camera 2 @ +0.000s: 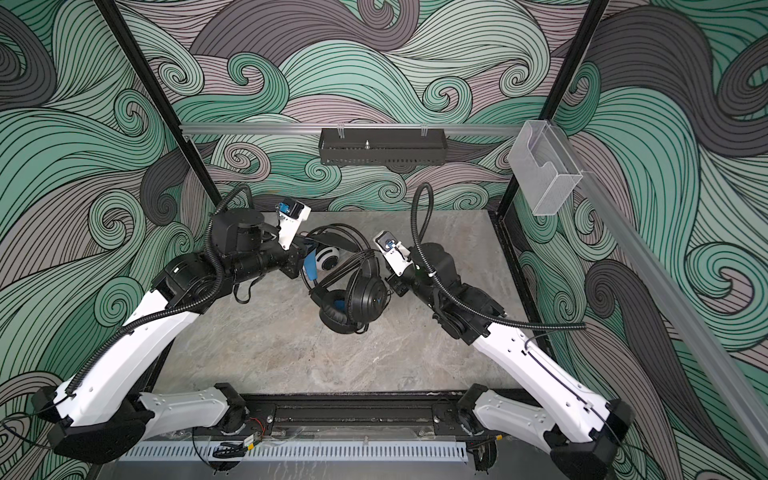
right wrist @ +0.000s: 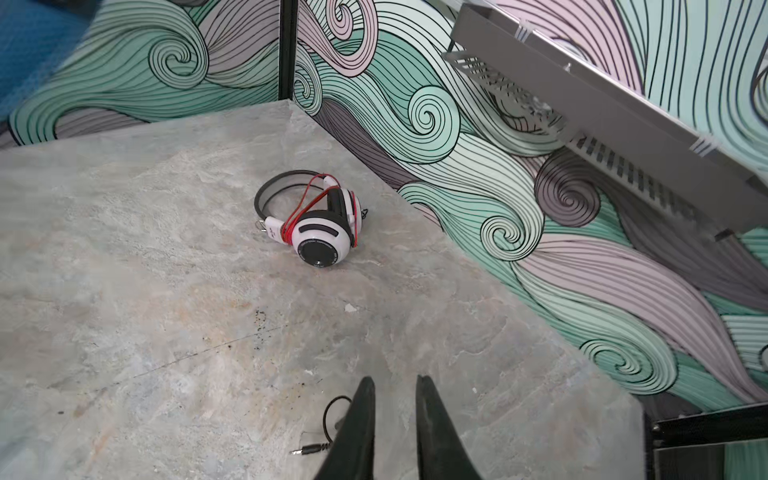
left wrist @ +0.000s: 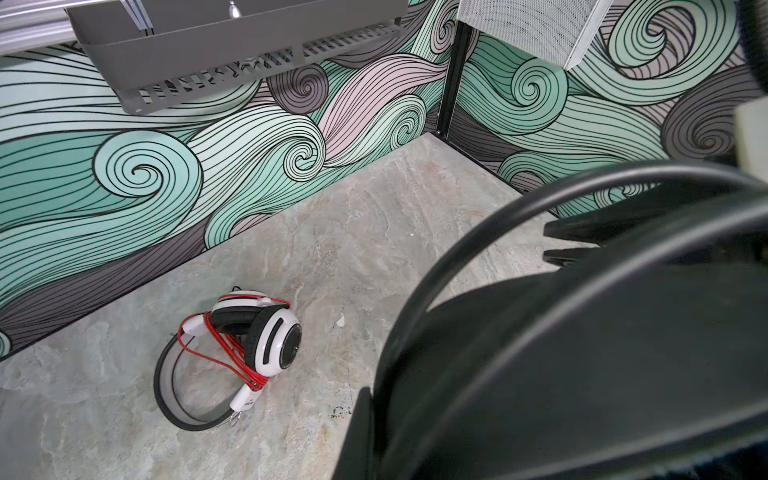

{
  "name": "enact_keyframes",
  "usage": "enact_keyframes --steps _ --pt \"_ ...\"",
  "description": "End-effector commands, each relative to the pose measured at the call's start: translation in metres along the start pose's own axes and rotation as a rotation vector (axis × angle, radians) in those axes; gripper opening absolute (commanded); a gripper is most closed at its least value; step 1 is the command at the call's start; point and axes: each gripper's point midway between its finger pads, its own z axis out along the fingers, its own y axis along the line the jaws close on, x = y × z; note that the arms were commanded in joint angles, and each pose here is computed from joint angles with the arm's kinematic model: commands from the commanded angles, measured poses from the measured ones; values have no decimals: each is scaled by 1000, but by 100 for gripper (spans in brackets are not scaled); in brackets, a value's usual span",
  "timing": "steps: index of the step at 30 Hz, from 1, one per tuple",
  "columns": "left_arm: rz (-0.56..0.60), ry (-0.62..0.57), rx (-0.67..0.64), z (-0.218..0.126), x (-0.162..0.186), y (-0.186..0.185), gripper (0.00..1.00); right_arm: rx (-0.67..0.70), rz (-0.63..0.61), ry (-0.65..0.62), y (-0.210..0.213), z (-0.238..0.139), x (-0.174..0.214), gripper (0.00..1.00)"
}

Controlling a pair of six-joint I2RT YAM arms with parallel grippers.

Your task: Wrap the headphones

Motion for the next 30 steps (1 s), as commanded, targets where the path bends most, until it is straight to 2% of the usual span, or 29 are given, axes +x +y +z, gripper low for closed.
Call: enact_keyframes --steps 1,7,15,20,30 --pt "-123 -128 73 -21 -44 -10 0 -85 164 -156 1 -11 -27 27" --pt "-227 -139 95 -27 -62 -13 0 -181 249 -203 7 -12 -31 33" --pt "-319 -201 167 -41 -84 -22 0 -235 363 -240 2 -2 -30 33" --pt "-365 -239 204 -48 -95 -26 0 -259 430 -221 2 9 -15 33" --pt "-399 -277 227 -55 -106 -26 0 -307 488 -174 14 21 12 32"
